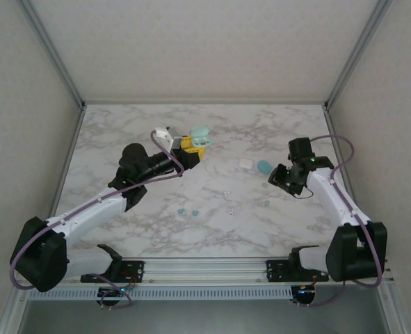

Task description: Insert wireless bluetooth earbuds into charging case

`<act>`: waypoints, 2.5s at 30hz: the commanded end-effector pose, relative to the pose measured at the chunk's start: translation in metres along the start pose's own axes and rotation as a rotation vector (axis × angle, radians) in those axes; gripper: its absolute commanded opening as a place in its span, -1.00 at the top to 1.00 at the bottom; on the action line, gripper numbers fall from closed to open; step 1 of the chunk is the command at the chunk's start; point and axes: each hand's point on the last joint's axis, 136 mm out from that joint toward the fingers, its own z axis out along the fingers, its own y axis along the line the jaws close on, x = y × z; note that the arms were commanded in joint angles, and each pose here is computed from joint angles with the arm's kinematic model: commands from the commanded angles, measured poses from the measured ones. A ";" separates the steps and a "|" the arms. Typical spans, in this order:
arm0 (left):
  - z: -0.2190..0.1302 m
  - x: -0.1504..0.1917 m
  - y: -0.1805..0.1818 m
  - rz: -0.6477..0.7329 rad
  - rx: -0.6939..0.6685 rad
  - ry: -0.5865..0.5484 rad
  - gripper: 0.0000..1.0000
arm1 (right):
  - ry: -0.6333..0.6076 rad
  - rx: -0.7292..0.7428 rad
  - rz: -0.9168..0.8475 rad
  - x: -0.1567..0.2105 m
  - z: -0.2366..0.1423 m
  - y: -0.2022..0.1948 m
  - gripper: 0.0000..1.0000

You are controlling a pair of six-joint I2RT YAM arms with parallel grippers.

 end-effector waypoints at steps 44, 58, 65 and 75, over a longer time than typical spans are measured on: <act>-0.008 -0.021 -0.007 0.023 0.000 -0.032 0.40 | 0.347 0.145 -0.596 -0.022 0.094 0.020 0.33; -0.008 -0.022 -0.006 0.022 -0.009 -0.033 0.40 | 0.367 0.184 -0.593 -0.018 0.102 0.013 0.37; -0.009 -0.021 -0.006 0.023 -0.016 -0.030 0.40 | 0.364 0.225 -0.580 -0.021 0.102 0.006 0.40; -0.009 -0.020 -0.005 0.020 -0.018 -0.025 0.40 | 0.362 0.231 -0.574 -0.021 0.100 0.006 0.39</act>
